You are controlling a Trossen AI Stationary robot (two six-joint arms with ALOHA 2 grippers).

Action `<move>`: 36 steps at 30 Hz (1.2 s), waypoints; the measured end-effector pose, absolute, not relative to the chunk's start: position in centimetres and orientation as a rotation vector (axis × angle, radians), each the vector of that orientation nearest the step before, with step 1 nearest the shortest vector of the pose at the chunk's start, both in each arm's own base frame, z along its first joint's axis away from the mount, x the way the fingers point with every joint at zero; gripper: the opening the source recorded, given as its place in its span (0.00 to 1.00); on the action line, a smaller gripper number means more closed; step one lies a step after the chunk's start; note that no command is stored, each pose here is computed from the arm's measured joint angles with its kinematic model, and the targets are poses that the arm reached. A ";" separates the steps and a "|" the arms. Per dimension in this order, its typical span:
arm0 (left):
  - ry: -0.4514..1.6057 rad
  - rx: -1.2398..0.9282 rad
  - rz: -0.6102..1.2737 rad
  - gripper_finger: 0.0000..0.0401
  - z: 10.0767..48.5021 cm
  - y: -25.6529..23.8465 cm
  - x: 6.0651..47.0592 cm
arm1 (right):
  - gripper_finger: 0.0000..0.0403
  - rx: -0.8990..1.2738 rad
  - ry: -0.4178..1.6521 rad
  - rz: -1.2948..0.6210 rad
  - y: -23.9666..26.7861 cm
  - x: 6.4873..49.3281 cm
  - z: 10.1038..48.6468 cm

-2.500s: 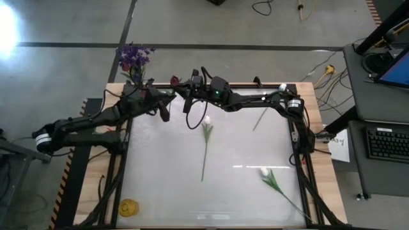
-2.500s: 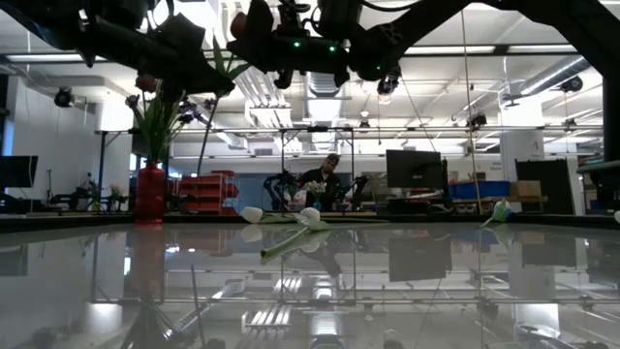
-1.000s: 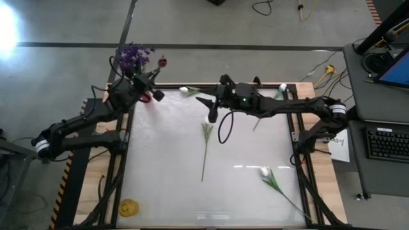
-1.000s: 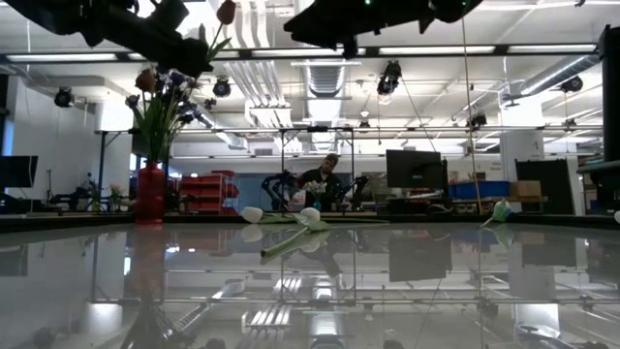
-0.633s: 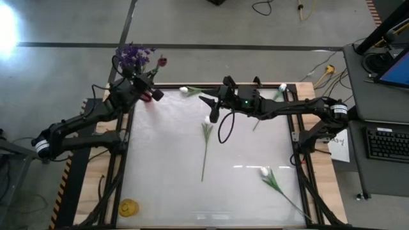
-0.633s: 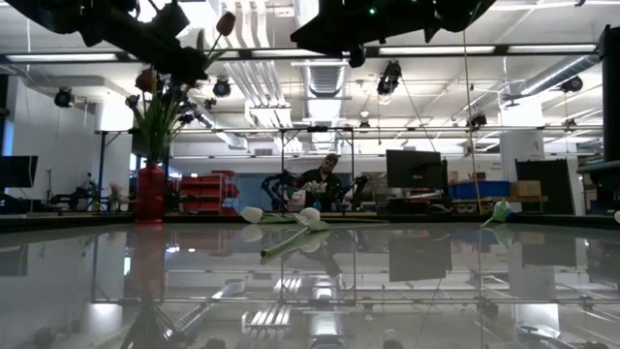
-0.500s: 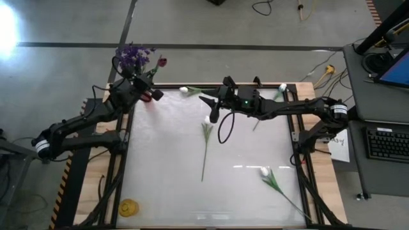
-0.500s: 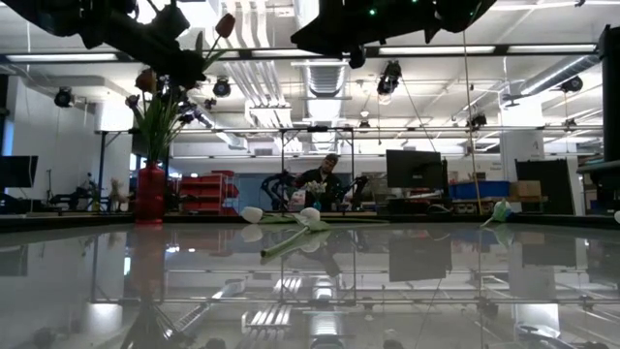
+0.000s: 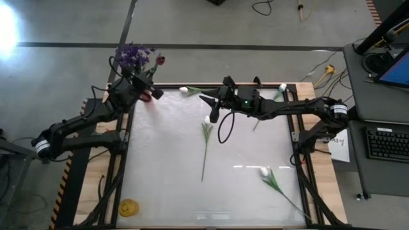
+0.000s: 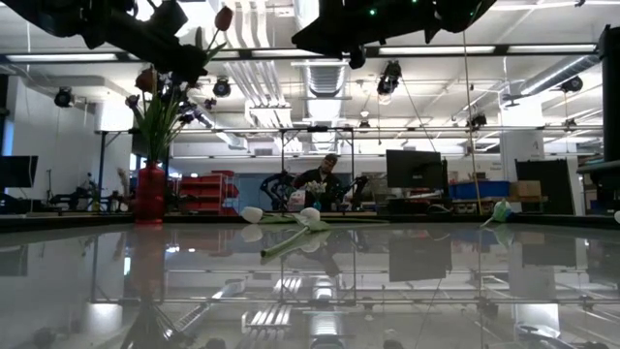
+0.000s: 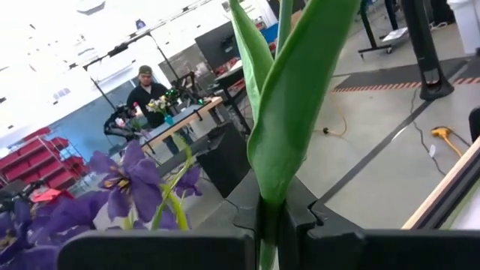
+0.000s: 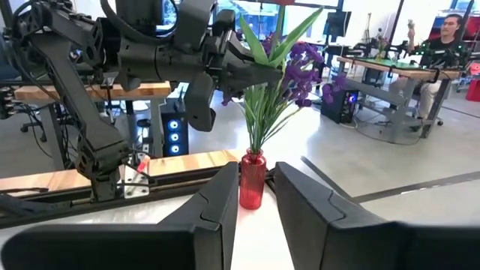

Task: Sort flowers into vase by color
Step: Put the red flower into the red vase

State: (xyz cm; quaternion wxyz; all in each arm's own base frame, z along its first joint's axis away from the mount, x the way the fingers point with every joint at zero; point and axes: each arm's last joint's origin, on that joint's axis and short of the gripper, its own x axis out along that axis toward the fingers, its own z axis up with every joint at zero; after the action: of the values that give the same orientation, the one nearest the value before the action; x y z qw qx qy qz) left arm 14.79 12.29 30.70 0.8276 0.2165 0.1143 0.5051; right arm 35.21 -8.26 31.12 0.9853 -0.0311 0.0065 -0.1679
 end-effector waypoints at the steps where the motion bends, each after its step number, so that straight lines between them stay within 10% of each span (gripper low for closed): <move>1: 0.242 0.455 1.076 0.00 30.7 12.4 14.8 | 0.20 -0.063 0.013 -0.337 -8.3 35.2 31.1; 36: 0.264 0.403 1.299 0.00 29.5 13.5 14.2 | 0.17 -0.068 0.030 -0.337 -8.3 35.2 31.0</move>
State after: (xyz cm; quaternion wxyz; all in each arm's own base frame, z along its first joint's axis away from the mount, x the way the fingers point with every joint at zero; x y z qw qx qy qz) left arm 14.23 13.48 29.54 0.7695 0.1860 0.1215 0.5988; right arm 35.21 -8.26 30.96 0.9852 -0.0336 0.0148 -0.1676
